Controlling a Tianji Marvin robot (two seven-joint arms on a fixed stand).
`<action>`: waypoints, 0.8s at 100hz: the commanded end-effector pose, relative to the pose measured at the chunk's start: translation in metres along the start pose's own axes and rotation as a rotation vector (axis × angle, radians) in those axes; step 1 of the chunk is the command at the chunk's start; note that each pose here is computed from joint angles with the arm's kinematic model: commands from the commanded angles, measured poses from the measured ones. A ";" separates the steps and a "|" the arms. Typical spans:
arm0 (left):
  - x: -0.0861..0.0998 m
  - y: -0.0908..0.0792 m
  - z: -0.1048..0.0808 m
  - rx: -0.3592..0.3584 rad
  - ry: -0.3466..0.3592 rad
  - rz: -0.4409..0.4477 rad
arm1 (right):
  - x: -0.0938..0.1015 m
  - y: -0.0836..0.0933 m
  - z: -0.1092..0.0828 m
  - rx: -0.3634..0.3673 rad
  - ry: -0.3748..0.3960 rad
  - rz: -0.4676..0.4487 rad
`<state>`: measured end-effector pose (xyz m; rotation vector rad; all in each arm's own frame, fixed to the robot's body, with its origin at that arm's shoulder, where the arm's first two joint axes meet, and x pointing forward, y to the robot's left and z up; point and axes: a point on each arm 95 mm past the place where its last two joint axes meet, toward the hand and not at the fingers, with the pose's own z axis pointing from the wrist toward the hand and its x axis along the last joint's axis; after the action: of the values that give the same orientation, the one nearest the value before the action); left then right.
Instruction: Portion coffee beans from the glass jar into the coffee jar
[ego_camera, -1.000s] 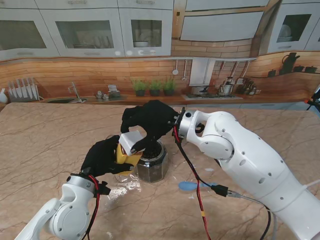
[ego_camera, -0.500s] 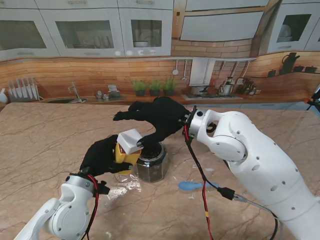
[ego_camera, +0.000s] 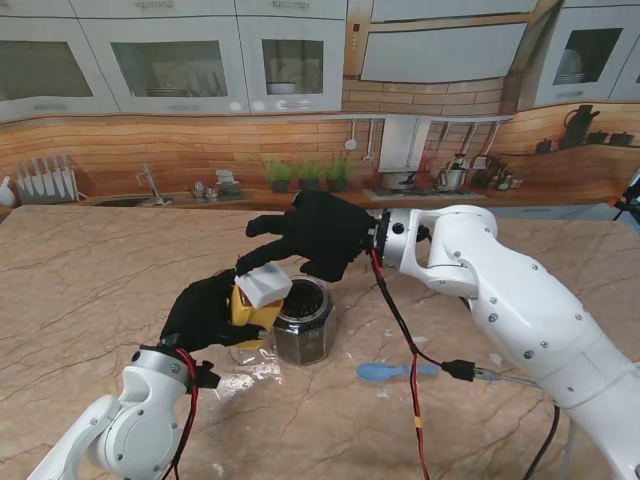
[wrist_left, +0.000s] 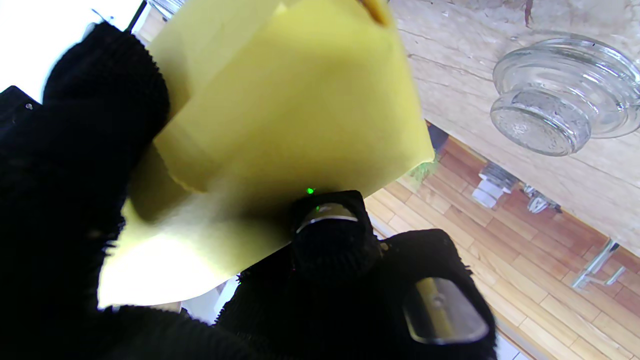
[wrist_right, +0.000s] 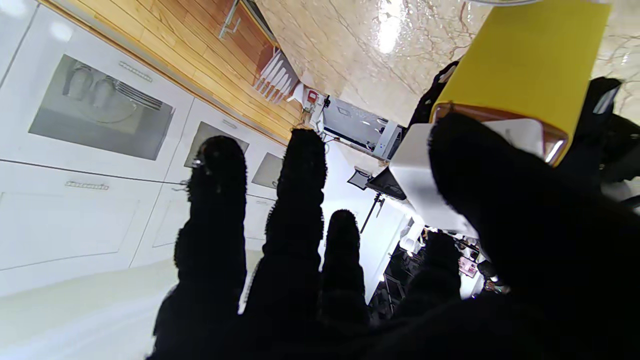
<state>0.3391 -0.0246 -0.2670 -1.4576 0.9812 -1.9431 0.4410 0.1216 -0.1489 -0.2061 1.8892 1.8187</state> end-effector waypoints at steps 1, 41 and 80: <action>0.001 0.002 -0.001 -0.006 -0.002 -0.008 | 0.002 0.000 0.004 -0.013 0.015 0.002; 0.001 0.001 -0.001 -0.007 -0.002 -0.006 | 0.011 -0.006 0.024 -0.072 0.058 0.075; 0.000 0.001 -0.001 -0.001 -0.004 -0.007 | 0.015 -0.005 0.024 -0.024 0.024 0.167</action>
<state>0.3394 -0.0250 -0.2671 -1.4580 0.9867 -1.9433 0.4419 0.1430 -0.1571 -0.0845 1.9517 1.9528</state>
